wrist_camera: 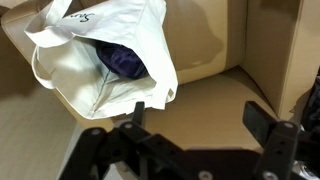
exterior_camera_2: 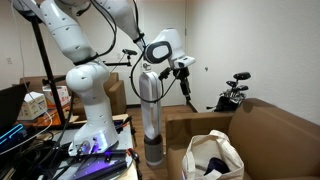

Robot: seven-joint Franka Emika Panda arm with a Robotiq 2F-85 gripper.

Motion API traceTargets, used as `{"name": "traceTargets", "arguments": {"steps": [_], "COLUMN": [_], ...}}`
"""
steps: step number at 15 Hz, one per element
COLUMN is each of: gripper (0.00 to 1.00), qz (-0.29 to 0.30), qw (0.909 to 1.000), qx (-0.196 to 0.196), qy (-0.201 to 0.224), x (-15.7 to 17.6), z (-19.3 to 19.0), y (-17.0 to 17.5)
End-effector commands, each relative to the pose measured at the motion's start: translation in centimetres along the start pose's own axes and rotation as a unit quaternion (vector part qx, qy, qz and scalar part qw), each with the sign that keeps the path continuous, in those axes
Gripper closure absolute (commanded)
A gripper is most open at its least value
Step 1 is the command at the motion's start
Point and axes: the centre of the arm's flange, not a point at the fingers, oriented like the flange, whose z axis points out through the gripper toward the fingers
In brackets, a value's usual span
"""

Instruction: Move the bag to the left

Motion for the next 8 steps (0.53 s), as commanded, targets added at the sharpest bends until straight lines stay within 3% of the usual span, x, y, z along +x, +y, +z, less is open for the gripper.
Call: {"name": "traceTargets", "arguments": {"steps": [1, 2, 4, 8], "gripper": [0.0, 0.0, 0.0, 0.0], "qz": [-0.002, 0.006, 0.027, 0.042], "qw": [0.9995, 0.9979, 0.9946, 0.9895], "qx": [-0.032, -0.055, -0.088, -0.111], "qy": [-0.007, -0.034, -0.048, -0.082], "x": [0.4, 1.5, 3.6, 6.7], "z": [0.8, 1.6, 3.5, 6.2], "y": [-0.4, 0.1, 1.8, 4.5]}}
